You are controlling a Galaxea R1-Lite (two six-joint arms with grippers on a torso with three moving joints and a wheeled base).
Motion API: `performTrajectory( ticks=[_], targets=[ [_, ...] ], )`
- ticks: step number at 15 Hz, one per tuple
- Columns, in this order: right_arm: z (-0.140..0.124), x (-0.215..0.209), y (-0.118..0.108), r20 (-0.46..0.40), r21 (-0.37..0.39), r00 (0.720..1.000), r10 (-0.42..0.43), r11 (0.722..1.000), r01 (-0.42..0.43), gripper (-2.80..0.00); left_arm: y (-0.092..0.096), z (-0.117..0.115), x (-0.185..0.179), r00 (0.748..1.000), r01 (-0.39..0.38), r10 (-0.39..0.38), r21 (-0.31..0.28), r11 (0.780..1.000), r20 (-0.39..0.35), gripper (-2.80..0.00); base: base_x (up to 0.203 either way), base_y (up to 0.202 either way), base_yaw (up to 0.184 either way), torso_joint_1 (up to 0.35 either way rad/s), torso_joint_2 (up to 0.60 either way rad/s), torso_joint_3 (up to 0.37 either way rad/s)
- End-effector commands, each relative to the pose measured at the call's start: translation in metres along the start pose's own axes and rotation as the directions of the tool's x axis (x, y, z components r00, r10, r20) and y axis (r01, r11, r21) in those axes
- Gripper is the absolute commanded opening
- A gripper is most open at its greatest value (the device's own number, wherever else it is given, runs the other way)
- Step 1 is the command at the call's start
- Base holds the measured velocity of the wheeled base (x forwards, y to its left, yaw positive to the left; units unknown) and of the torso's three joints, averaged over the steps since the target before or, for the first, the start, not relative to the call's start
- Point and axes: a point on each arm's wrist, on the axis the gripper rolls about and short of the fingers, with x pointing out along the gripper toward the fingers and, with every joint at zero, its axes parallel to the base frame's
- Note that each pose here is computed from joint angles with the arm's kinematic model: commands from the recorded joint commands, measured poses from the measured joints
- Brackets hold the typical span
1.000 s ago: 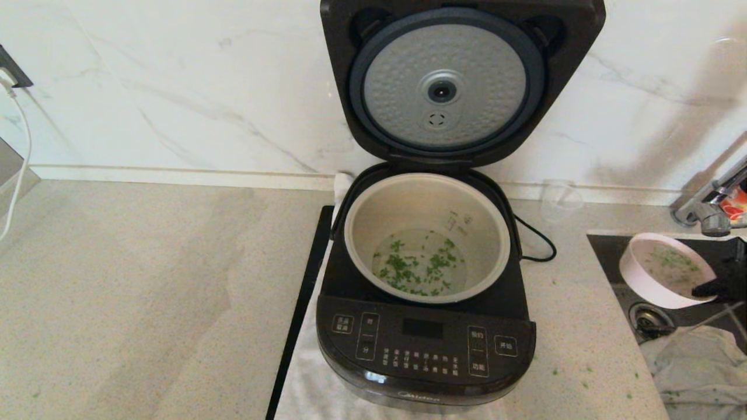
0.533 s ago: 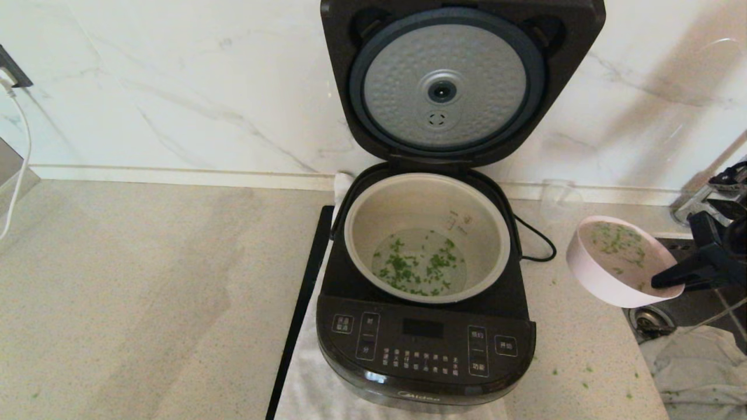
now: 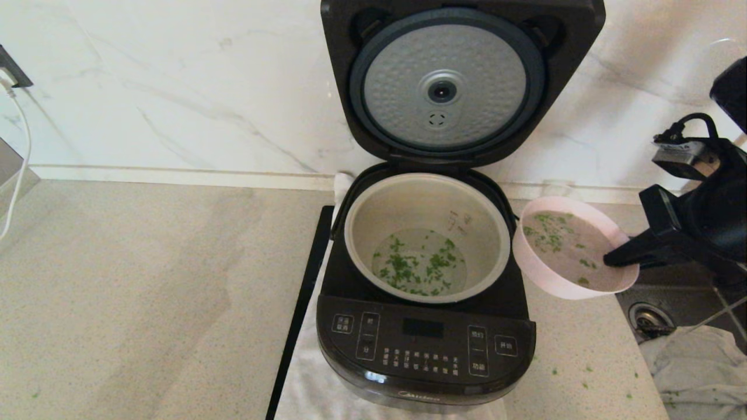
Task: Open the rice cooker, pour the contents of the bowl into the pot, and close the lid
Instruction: Pour the water from the bowl into the rice cooker
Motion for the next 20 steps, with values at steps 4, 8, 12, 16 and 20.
performTrajectory(
  ticks=[4, 8, 12, 16, 20],
  targets=[
    [0.006, 0.007, 0.047, 0.019, -0.100, 0.997, 0.074, 0.992, -0.072, -2.80, 0.000, 0.000, 0.000, 1.000, 0.001, -0.001, 0.000, 1.000, 0.001, -2.80, 0.000, 0.000, 0.000, 0.000, 0.00, 0.000],
    [0.009, 0.030, 0.074, 0.011, -0.145, 0.995, 0.104, 0.984, -0.101, -2.80, 0.000, 0.000, 0.000, 1.000, 0.000, 0.000, 0.000, 1.000, -0.001, -2.80, 0.000, 0.000, 0.000, 0.000, 0.00, 0.000],
    [0.010, 0.052, 0.090, 0.020, -0.167, 0.991, 0.136, 0.977, -0.130, -2.80, 0.000, 0.000, 0.000, 1.000, 0.000, 0.000, 0.000, 1.000, 0.001, -2.80, 0.000, 0.000, 0.000, 0.000, 0.00, 0.000],
    [0.015, 0.066, 0.097, 0.041, -0.173, 0.986, 0.159, 0.973, -0.149, -2.80, 0.000, 0.000, 0.000, 1.000, 0.000, 0.000, 0.000, 1.000, -0.001, -2.80, 0.000, 0.000, 0.000, 0.000, 0.00, 0.000],
    [0.014, 0.088, 0.105, 0.039, -0.180, 0.990, 0.137, 0.975, -0.128, -2.80, 0.000, 0.000, 0.000, 1.000, 0.001, -0.001, 0.000, 1.000, 0.001, -2.80, 0.000, 0.000, 0.000, 0.000, 0.00, 0.000]
  ],
)
